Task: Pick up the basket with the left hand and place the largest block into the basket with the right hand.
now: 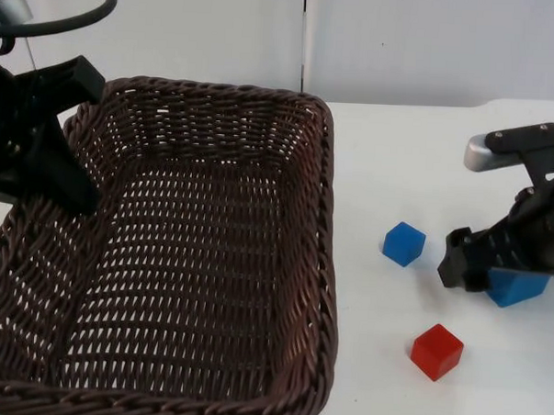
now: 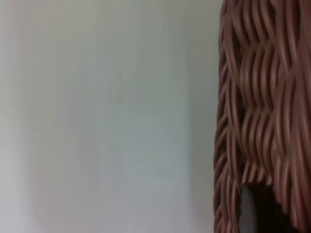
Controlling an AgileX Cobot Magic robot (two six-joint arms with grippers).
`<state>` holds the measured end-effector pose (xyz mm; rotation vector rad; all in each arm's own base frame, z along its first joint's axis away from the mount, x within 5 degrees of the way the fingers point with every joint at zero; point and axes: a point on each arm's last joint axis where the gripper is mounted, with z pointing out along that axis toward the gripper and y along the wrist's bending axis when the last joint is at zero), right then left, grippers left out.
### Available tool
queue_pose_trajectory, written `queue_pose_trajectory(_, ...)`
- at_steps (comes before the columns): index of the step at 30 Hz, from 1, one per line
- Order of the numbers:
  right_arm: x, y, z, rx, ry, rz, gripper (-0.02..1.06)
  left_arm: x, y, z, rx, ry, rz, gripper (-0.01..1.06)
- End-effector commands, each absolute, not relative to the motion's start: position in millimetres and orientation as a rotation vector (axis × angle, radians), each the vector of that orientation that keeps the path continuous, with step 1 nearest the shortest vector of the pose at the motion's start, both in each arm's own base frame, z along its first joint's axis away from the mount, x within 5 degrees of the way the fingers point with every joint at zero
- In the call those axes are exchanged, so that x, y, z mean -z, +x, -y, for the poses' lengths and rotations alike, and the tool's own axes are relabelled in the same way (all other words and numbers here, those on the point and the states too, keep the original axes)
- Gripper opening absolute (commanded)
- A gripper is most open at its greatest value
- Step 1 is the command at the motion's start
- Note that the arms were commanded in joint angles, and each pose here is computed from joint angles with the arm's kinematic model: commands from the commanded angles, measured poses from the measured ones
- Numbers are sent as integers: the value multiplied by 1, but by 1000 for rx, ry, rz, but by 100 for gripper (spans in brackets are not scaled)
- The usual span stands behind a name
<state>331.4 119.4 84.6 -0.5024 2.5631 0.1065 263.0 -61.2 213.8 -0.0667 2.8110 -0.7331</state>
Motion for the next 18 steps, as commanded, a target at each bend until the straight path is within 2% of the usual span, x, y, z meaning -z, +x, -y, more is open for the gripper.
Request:
queue_pose_trajectory(1, -86, 332, -121, -102, -522, -2558, 96, -219, 262, 60, 748, -85, -2786, 0)
queue_pose_trajectory(2, -86, 332, -121, -102, -522, -2558, 96, -219, 262, 60, 748, -85, -2786, 0)
queue_pose_trajectory(3, -86, 332, -121, -102, -523, -2558, 90, -219, 262, 60, 748, -85, -2786, 0)
queue_pose_trajectory(4, -86, 332, -121, -102, -523, -2558, 75, -219, 262, 60, 748, -85, -2786, 0)
queue_pose_trajectory(6, -86, 332, -121, -101, -524, -2564, 54, -219, 262, 60, 748, -85, -2786, 0)
queue_pose_trajectory(7, -86, 332, -121, -101, -524, -2564, 54, -219, 262, 60, 748, -85, -2786, 0)
queue_pose_trajectory(8, -86, 332, -121, -101, -523, -2561, 48, -219, 262, 60, 748, -85, -2786, 0)
queue_pose_trajectory(9, -91, 332, -121, -101, -524, -2551, 30, -219, 262, 60, 748, -85, -2786, 0)
queue_pose_trajectory(10, -96, 332, -121, -101, -522, -2547, 19, -219, 262, 60, 748, -85, -2786, 0)
queue_pose_trajectory(11, -96, 332, -121, -101, -522, -2547, 19, -219, 262, 60, 748, -85, -2786, 0)
queue_pose_trajectory(13, -109, 331, -120, -102, -518, -2530, 0, -219, 262, 60, 743, -80, -2788, 0)
queue_pose_trajectory(16, -127, 329, -119, -104, -512, -2505, 0, -219, 262, 60, 743, -80, -2788, 0)
queue_pose_trajectory(18, -159, 324, -117, -109, -500, -2452, 0, -219, 262, 60, 743, -80, -2788, 0)
